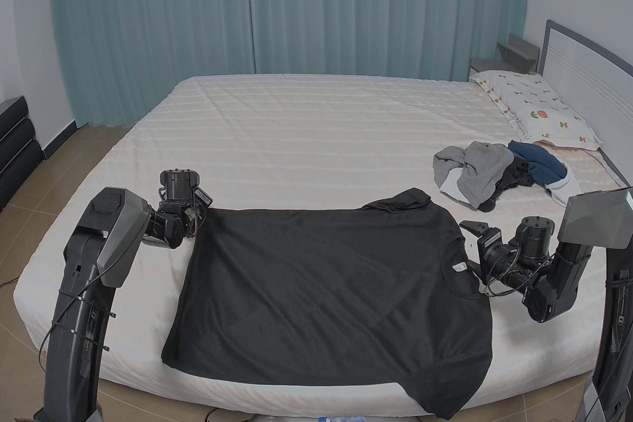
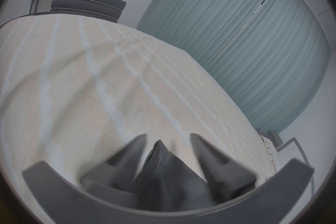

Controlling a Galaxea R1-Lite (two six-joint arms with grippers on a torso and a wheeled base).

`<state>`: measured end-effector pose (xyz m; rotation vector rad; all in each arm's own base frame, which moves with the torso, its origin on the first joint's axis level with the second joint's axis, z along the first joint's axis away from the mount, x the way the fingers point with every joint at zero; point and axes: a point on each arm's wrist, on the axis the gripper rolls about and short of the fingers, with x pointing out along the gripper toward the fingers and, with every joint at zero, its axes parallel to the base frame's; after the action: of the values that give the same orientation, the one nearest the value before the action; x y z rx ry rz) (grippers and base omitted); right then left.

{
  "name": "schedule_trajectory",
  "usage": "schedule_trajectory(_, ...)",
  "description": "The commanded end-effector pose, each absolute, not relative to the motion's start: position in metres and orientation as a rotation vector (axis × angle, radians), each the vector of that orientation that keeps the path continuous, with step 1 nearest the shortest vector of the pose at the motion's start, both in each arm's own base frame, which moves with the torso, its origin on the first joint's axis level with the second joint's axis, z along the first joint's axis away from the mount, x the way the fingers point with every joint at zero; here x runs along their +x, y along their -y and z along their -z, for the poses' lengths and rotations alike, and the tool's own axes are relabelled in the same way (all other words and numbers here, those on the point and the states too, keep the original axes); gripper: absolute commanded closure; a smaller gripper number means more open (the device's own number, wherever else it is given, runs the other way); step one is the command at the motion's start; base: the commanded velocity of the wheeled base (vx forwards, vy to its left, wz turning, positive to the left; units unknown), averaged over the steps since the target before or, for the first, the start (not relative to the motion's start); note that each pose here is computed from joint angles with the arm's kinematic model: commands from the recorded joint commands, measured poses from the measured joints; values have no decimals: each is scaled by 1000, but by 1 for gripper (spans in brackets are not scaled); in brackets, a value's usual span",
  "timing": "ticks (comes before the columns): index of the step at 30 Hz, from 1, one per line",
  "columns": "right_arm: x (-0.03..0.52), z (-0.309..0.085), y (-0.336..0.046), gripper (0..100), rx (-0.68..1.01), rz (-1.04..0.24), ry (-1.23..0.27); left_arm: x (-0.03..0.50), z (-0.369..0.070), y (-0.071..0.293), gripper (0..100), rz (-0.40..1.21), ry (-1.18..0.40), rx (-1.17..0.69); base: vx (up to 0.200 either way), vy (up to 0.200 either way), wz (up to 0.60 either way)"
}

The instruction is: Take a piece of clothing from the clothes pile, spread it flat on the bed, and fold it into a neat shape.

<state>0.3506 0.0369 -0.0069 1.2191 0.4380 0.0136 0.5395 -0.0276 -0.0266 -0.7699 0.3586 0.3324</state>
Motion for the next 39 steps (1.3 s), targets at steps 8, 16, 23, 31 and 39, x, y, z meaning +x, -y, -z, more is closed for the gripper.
schedule_trajectory(8,336,-17,-40,0,1098,-38,-456,488,-53,25,0,-296,-390,-927,0,0,0)
schedule_trajectory(16,298,-20,-58,0,991,-48,-551,394,-75,24,0,-198,-576,-955,0,0,0)
schedule_trajectory(23,258,-24,-60,0,958,-35,-609,317,-66,32,0,-99,-678,-969,0,0,0)
schedule_trajectory(31,241,-20,-53,0,898,-33,-620,263,-43,40,0,-72,-864,-977,-100,0,0)
schedule_trajectory(39,235,-16,-52,0,893,-18,-649,251,-35,37,0,-71,-883,-990,-200,0,0)
